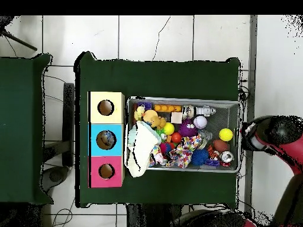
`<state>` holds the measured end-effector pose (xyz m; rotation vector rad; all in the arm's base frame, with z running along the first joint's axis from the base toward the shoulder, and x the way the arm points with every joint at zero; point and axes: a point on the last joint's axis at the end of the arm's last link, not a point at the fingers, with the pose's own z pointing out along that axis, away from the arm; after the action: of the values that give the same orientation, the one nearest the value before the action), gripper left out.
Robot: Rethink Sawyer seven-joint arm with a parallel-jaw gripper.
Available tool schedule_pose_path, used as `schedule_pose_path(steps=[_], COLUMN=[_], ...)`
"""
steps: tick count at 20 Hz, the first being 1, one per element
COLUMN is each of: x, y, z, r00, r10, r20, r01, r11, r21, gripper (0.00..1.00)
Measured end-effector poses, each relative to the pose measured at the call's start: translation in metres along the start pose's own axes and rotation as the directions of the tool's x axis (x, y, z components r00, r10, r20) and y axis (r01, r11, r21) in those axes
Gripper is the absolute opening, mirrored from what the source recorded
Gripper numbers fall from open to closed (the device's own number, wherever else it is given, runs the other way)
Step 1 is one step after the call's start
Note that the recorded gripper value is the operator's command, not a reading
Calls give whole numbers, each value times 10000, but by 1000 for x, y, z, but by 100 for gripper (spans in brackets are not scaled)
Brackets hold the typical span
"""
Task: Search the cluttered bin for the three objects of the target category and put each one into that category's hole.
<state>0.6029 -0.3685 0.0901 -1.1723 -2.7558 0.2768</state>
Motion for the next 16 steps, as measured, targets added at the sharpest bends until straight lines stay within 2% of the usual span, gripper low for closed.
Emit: schedule_pose_path(steps=[3,4,7,11,14,16], x=[-10,-17,-19,-13,-2,2], y=[-5,-9,-11,-12,-6,-2], z=[2,11,24,57,88,97], r00=[9999,9997,9991,9935,9822,9781], r10=[116,241,337,426,370,326], r20=[68,-13,-254,-1058,-1840,-2056], r01=[-114,-241,-354,-544,-642,-659], r11=[9998,9987,9970,9923,9875,9854], r21=[-180,-444,-688,-1109,-1443,-1572], gripper=[0,0,0,0,0,0])
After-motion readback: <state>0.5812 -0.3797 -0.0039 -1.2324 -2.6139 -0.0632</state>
